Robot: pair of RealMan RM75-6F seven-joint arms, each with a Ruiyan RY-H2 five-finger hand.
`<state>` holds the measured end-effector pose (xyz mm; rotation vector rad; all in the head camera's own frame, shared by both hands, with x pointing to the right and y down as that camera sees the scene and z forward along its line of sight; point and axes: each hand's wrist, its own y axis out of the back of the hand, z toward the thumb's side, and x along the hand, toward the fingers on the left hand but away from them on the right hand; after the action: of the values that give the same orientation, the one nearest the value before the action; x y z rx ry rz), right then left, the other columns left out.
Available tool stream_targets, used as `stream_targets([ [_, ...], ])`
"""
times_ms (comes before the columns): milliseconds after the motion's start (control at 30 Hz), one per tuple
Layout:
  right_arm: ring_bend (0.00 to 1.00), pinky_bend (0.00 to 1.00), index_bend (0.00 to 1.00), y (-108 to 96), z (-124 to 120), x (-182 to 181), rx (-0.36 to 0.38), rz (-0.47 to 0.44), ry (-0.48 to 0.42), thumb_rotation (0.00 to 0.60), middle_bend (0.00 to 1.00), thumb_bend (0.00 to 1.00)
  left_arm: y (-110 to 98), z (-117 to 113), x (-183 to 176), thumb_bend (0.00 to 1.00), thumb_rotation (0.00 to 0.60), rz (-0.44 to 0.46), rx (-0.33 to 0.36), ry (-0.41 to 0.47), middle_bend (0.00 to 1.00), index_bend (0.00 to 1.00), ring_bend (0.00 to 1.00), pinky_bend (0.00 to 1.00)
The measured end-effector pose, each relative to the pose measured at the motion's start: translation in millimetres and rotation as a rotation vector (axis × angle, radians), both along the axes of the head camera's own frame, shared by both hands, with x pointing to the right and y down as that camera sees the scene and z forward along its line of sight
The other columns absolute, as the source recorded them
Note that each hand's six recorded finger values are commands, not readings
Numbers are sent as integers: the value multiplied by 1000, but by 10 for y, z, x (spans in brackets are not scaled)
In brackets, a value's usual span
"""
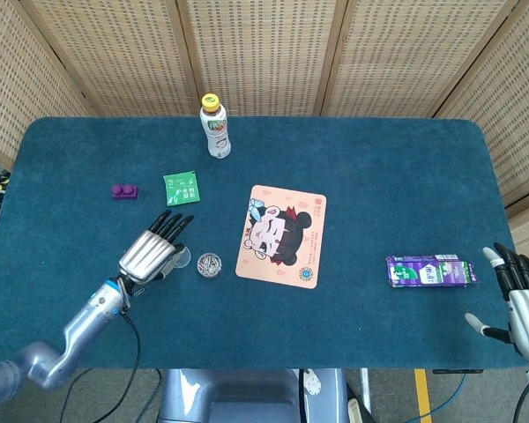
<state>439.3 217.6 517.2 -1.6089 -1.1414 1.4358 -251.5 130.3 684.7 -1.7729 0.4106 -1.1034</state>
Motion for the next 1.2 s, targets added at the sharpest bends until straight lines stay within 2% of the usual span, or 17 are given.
stream_targets([
  [300,0,0,6,-13,9,25,-4,10,-7,600,0,0,-66,249,327,476,600,-49,-40,3,0,675,0,0],
  [633,0,0,6,-13,-2,34,-2,10,-13,600,0,0,-73,260,392,476,600,-58,-48,13,0,659,0,0],
  [733,0,0,6,-14,-6,34,-2,10,-13,600,0,0,-70,270,399,477,600,-59,-52,11,0,540,0,0],
  [833,0,0,6,-16,-5,35,-1,10,-13,600,0,0,-71,274,400,451,600,-61,-56,8,0,318,0,0],
  [900,0,0,6,-16,-4,35,-2,11,-14,600,0,0,-71,270,402,374,600,-66,-63,13,0,184,0,0],
  [1000,0,0,6,-17,-6,37,-1,11,-15,600,0,0,-84,239,407,308,600,-80,-72,35,0,96,0,0],
  [1200,0,0,6,-17,-20,44,2,13,-18,600,0,0,-172,104,309,306,600,-100,-49,65,0,92,0,0],
])
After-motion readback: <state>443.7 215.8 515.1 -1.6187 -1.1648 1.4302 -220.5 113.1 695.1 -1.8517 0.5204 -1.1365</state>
